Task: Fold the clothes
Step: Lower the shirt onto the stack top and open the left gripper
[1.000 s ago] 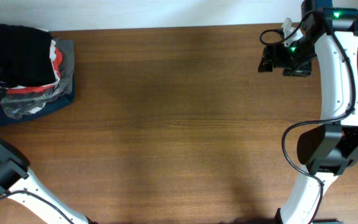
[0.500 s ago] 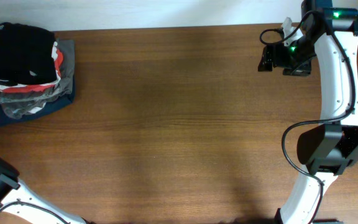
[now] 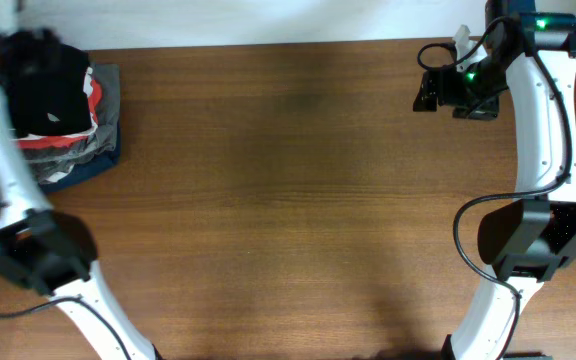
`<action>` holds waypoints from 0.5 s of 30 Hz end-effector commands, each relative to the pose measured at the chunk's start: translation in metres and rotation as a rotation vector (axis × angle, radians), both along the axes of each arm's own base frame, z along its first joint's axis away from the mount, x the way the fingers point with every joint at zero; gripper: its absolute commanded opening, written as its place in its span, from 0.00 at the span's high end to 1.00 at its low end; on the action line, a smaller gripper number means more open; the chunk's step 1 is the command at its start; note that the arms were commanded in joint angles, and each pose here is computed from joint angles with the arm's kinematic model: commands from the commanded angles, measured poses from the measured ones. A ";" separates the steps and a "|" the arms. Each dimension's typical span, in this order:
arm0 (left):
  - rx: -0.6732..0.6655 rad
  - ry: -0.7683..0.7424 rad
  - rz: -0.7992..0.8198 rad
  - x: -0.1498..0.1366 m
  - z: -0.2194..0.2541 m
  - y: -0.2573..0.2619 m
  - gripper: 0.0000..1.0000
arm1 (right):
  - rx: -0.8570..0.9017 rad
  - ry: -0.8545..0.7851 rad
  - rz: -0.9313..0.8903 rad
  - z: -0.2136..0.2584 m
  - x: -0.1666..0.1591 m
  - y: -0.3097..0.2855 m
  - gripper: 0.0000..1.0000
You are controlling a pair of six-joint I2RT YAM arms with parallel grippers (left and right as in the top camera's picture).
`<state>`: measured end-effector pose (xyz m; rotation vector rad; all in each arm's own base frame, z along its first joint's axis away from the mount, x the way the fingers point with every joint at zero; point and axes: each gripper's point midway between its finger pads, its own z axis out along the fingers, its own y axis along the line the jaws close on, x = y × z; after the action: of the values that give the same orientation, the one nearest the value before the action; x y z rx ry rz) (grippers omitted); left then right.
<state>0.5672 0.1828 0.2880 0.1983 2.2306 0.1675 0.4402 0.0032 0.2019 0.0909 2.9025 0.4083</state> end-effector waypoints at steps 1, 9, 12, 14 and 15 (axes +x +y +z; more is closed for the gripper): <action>0.303 0.015 0.197 0.019 0.001 0.023 0.01 | 0.017 0.012 -0.002 -0.004 0.001 0.003 0.16; 0.279 -0.073 0.269 0.060 -0.032 0.041 0.01 | 0.010 0.045 0.036 -0.006 -0.010 0.003 0.13; 0.260 -0.056 0.288 0.064 -0.054 0.051 0.01 | 0.011 0.047 0.035 -0.006 -0.010 0.003 0.13; 0.254 -0.031 0.294 0.067 -0.073 0.056 0.01 | 0.011 0.048 0.035 -0.006 -0.011 0.003 0.13; 0.247 -0.014 0.302 0.068 -0.085 0.059 0.01 | 0.012 0.049 0.036 -0.006 -0.011 0.004 0.13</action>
<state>0.6328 0.2282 0.2318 0.0582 2.1750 0.5961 0.4304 0.0051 0.2003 0.0693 2.9404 0.4226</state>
